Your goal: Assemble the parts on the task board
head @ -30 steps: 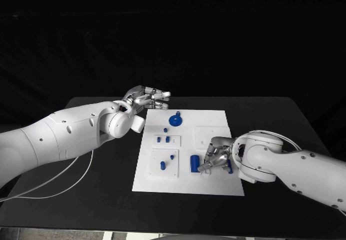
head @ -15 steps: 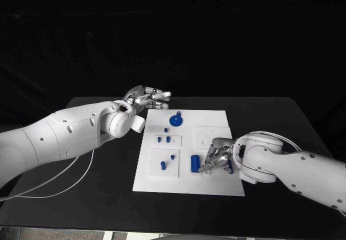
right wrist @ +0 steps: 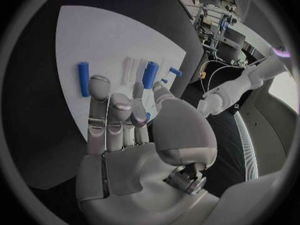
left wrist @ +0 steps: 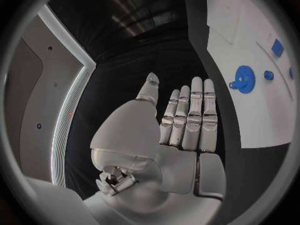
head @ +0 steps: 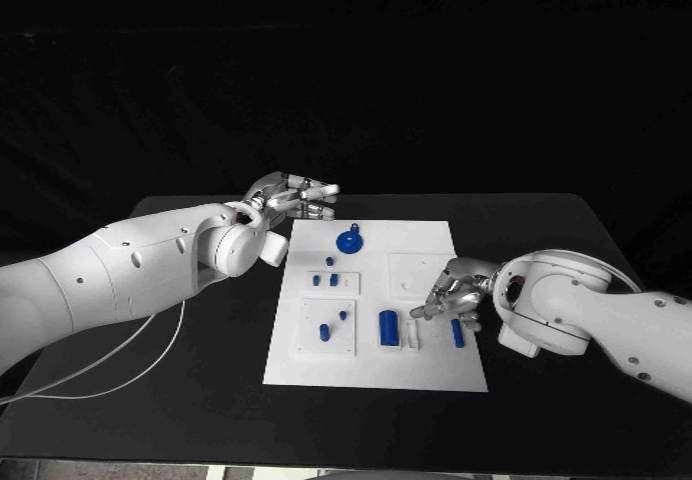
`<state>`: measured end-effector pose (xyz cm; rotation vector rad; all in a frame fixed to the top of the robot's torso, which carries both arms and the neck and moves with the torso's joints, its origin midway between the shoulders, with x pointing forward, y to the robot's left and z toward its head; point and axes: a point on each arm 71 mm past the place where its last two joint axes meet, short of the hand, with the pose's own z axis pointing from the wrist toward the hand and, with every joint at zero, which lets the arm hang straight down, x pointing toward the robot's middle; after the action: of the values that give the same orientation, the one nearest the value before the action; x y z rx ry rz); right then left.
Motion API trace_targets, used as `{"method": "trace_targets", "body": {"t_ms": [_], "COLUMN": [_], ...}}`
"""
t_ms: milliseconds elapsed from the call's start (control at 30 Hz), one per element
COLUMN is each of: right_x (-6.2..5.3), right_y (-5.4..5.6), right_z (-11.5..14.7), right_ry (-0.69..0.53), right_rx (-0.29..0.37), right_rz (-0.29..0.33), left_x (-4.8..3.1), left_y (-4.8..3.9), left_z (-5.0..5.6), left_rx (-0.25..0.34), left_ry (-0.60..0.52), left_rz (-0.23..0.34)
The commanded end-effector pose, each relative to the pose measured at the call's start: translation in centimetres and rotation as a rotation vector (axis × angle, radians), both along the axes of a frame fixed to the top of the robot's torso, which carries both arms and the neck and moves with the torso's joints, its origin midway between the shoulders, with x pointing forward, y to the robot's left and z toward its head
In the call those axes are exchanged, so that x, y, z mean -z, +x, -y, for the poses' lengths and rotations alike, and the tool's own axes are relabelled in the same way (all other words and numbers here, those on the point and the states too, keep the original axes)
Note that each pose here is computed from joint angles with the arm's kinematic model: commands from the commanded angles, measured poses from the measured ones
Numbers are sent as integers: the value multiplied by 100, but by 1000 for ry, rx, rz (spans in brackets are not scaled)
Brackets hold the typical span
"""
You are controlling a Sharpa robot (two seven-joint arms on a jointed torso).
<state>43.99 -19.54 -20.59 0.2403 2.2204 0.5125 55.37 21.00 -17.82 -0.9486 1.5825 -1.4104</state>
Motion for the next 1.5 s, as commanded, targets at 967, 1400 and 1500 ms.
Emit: {"method": "trace_targets", "body": {"t_ms": [967,1400,1500], "right_x": [200,410,451], "right_y": [96,64,59], "right_z": [557,496,500], "right_ry": [-254,-318,-344], "right_rx": [102,80,67], "right_rz": [-121,-125,-129], "left_x": [38,58,61], "left_y": [-35,-39,-39], "left_z": [48,35,27], "left_rx": [27,32,32], "left_ry": [12,14,11], "left_rz": [0,-5,-9]}}
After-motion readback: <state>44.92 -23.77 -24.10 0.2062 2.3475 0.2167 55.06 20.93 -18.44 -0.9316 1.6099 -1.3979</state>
